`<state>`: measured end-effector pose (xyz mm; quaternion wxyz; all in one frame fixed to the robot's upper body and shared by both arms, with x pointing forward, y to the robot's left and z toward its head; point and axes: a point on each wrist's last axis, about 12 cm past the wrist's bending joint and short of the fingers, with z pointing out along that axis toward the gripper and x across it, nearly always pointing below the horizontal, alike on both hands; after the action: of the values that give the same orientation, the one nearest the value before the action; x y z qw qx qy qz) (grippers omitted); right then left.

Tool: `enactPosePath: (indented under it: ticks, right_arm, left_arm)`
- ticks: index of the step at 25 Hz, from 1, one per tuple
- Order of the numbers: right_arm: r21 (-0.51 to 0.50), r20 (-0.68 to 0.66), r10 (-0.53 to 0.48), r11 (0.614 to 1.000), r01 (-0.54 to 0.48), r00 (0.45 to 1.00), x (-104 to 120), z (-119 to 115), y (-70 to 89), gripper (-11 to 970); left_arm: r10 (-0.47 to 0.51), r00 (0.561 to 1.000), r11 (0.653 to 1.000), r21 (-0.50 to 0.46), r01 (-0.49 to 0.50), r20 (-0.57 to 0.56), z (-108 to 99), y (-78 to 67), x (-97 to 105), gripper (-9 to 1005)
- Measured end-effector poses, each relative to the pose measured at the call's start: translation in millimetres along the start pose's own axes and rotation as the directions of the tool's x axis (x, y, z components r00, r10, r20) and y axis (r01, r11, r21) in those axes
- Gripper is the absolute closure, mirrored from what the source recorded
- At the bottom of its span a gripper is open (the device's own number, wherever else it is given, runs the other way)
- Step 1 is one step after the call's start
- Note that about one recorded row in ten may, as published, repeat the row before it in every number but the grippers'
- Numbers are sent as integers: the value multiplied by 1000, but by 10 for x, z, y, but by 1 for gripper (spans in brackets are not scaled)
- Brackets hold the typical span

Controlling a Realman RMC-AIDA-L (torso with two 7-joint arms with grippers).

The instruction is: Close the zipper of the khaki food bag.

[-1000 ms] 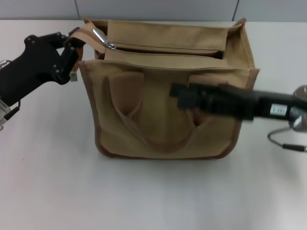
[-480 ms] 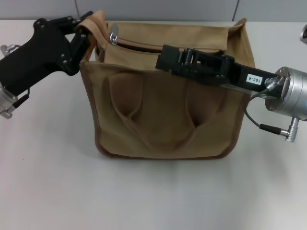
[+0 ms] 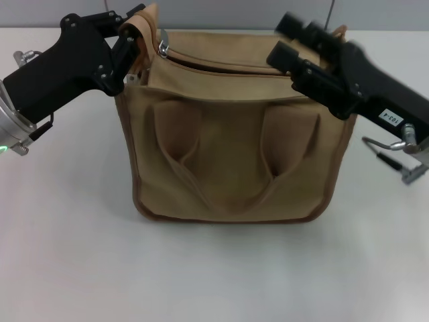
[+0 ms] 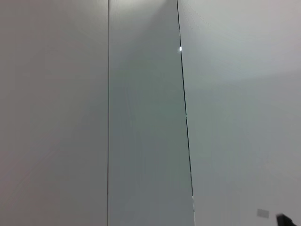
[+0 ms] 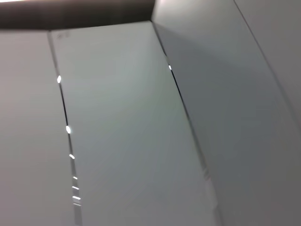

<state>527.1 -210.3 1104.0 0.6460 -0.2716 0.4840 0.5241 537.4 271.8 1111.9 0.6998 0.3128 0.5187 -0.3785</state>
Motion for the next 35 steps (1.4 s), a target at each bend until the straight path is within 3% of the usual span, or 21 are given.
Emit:
enactPosePath:
  ticks: [1, 3, 5, 6, 9, 10, 11, 14, 15, 16, 20, 25, 35]
  right_arm:
    - [0, 0, 0, 1000, 0, 1000, 0, 0, 0, 237]
    - [35, 10, -170, 985, 170, 985, 5, 1, -23, 237]
    - [102, -9, -371, 923, 370, 929, 10, 76, -118, 236]
    - [102, -9, -371, 923, 370, 929, 10, 76, -118, 236]
    - [110, -66, -500, 857, 504, 864, 36, 201, -210, 236]
    - [92, -102, -579, 804, 587, 809, 66, 294, -251, 236]
    - [92, -102, -579, 804, 587, 809, 66, 294, -251, 236]
    - [64, -142, -683, 716, 695, 716, 119, 419, -282, 237]
    - [39, -160, -733, 664, 746, 661, 149, 500, -296, 237]
    - [39, -160, -733, 664, 746, 661, 149, 500, -296, 237]
    - [-6, -187, -791, 594, 804, 583, 200, 599, -312, 237]
    - [-62, -208, -828, 542, 838, 520, 261, 620, -306, 236]
    - [-100, -202, -849, 514, 852, 488, 292, 616, -282, 236]
  left_arm:
    - [0, 1000, 1000, 0, 0, 0, 0, 0, 0, 965]
    - [-3, 1000, 1000, 2, 3, 1, 7, 2, -2, 965]
    - [-12, 1000, 1000, 4, 12, 2, 16, 4, -5, 964]
    - [-12, 1000, 1000, 4, 12, 2, 16, 4, -5, 964]
    - [-13, 1000, 1000, 4, 13, 1, 29, 10, -5, 963]
    - [-13, 1000, 1000, 4, 13, 1, 38, 13, -5, 963]
    - [-15, 1000, 1000, 6, 15, 2, 47, 13, -3, 963]
    - [-21, 1000, 1000, 12, 21, 6, 88, 15, 0, 962]
    - [-23, 1000, 1000, 14, 23, 7, 116, 23, 0, 962]
    - [-23, 1000, 1000, 14, 23, 7, 116, 23, 0, 961]
    - [-35, 999, 999, 21, 35, 10, 207, 36, 8, 960]
    - [-48, 999, 999, 17, 48, 10, 329, 66, 21, 959]
    - [-68, 998, 998, 5, 68, 7, 445, 131, 0, 956]
